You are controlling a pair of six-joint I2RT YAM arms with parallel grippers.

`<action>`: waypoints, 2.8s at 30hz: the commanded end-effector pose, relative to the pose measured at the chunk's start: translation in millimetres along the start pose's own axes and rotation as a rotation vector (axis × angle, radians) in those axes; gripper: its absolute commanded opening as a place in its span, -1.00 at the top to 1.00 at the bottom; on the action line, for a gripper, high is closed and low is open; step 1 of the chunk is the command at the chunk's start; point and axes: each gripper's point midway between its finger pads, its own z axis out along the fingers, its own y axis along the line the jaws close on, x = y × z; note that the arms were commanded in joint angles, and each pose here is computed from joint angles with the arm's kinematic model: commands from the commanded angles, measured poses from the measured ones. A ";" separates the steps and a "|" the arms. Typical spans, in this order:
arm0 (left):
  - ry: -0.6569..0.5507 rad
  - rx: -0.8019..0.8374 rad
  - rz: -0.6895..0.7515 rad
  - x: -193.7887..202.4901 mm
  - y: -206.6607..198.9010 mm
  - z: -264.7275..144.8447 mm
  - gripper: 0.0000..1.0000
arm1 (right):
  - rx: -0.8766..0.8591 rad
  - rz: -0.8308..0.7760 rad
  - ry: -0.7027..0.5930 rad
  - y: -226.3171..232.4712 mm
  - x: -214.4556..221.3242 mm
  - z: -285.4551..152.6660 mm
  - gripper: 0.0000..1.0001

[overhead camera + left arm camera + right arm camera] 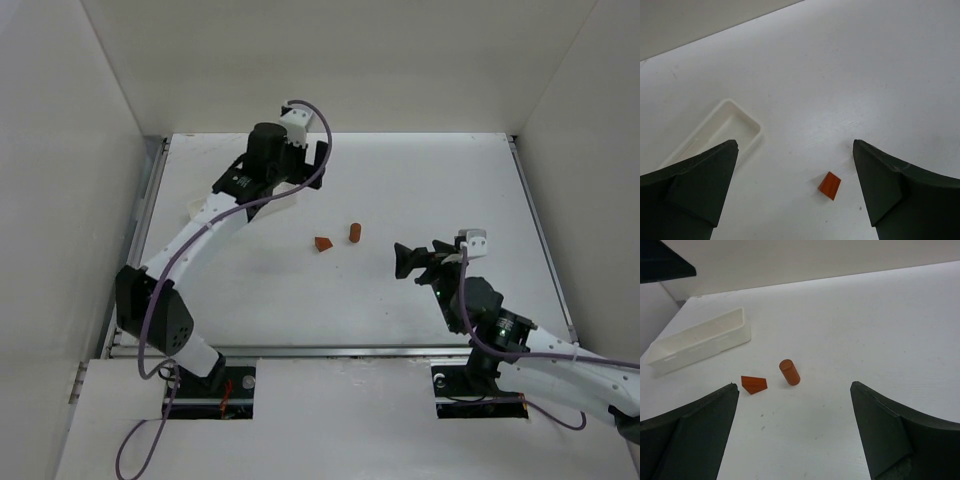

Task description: Build the wood block tower

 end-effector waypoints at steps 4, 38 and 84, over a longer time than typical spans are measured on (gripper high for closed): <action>0.237 0.125 0.153 97.7 -7.2 -25.8 -1.00 | 0.004 0.029 -0.013 4.4 -7.6 1.2 -0.99; 0.351 0.155 0.244 217.0 -31.4 39.1 -0.58 | 0.037 0.024 -0.002 -6.7 -8.6 -4.4 -0.99; 0.433 0.181 0.390 202.1 -19.5 40.0 -0.50 | 0.051 0.009 0.008 -11.0 -8.4 -6.4 -0.99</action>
